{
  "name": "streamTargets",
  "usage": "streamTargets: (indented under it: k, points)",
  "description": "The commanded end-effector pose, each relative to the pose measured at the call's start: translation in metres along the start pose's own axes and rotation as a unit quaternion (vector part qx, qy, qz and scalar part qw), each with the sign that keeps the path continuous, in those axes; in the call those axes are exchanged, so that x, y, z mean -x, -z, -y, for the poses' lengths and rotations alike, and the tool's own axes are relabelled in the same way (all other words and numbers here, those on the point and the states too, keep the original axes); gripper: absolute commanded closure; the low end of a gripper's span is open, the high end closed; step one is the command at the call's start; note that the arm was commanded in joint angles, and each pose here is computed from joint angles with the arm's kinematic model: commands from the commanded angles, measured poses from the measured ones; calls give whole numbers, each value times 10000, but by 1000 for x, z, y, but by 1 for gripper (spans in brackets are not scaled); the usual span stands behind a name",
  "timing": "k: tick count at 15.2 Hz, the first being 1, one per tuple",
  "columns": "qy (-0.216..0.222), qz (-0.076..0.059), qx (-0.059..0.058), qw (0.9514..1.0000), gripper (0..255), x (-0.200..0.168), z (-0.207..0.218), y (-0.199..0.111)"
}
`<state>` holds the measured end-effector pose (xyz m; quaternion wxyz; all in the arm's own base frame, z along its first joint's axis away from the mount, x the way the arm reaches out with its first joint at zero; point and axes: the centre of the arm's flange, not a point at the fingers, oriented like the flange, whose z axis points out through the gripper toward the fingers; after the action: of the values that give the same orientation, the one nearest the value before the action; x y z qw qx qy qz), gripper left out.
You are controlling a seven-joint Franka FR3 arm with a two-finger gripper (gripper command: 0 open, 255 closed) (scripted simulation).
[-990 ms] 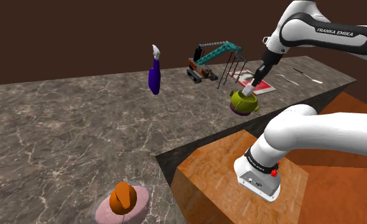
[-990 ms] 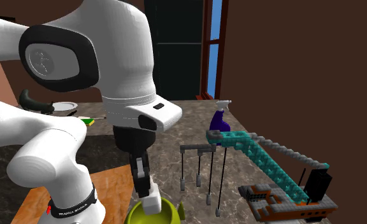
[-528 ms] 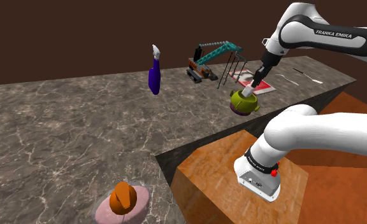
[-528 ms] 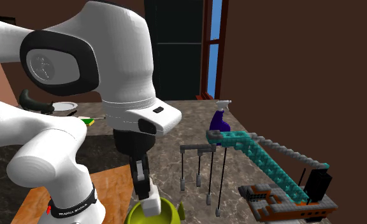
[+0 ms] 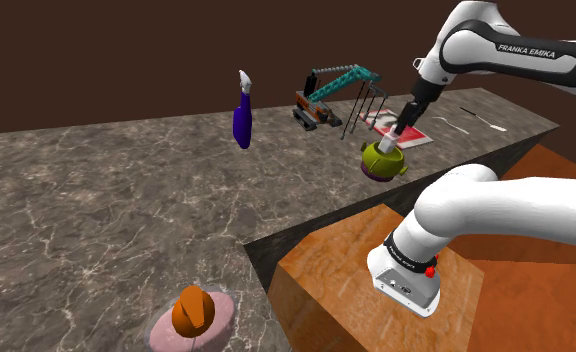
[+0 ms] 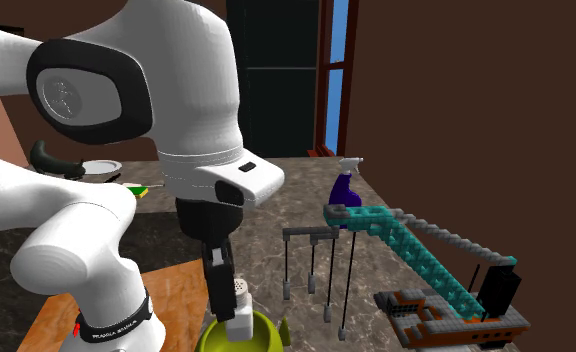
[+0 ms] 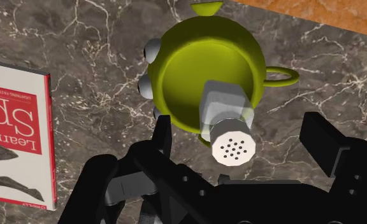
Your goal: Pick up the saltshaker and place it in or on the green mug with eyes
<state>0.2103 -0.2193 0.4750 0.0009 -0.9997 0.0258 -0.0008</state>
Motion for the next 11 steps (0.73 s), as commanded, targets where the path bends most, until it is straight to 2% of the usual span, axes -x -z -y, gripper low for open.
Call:
streamTargets:
  k: [1,3,11]
  points:
    - [1,2,-2,10000,0,-1,1,20]
    - [1,2,-2,10000,0,-1,1,43]
    - [1,2,-2,10000,0,-1,1,43]
